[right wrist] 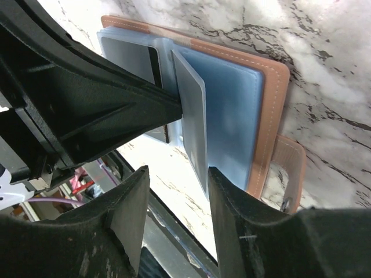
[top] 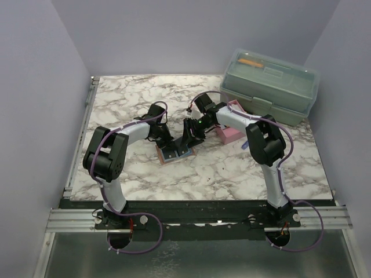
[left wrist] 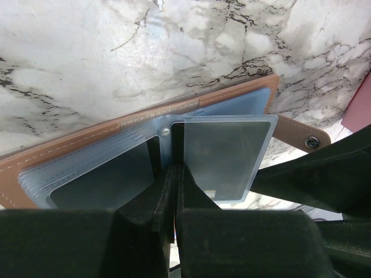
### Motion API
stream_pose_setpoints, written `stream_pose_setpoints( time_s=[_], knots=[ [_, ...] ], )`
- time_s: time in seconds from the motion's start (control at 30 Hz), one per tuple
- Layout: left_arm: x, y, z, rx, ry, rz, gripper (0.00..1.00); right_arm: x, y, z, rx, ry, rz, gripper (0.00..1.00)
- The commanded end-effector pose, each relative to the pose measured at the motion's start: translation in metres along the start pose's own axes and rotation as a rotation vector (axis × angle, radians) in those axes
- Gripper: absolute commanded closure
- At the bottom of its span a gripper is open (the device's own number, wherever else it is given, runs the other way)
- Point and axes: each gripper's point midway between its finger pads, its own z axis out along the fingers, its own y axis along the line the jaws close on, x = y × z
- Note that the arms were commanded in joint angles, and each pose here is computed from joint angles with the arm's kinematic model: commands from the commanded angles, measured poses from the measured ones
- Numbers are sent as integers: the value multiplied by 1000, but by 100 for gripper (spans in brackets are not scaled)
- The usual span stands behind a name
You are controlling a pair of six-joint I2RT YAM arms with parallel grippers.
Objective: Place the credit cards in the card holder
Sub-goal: Turn over the card slot in the card holder.
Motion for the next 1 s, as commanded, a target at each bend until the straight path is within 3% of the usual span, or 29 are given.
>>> stream_pose_setpoints(
  time_s=[0.0, 0.13, 0.3, 0.37, 0.67, 0.73, 0.87, 0.97],
  knots=[
    [8, 13, 4, -33, 27, 3, 96, 1, 9, 5, -88, 22, 12, 54],
    [1, -1, -13, 3, -18, 11, 93, -2, 25, -1, -150, 10, -7, 59],
    [-1, -13, -53, 27, -85, 4, 69, -3, 41, -4, -190, 7, -31, 59],
    [3, -11, -73, 23, -114, 6, 66, -1, 46, 1, -192, 19, -41, 58],
    [4, 56, -169, -120, -339, -63, 53, 22, 94, 34, -195, 85, -127, 51],
    [6, 56, -177, -114, -360, -64, 51, 22, 102, 25, -211, 86, -169, 49],
    [12, 45, -179, -49, -349, -92, 44, 0, 90, -25, -122, -53, -203, 42],
    [11, 33, -177, 13, -328, -82, 39, -17, 58, -66, 48, -138, -216, 40]
  ],
)
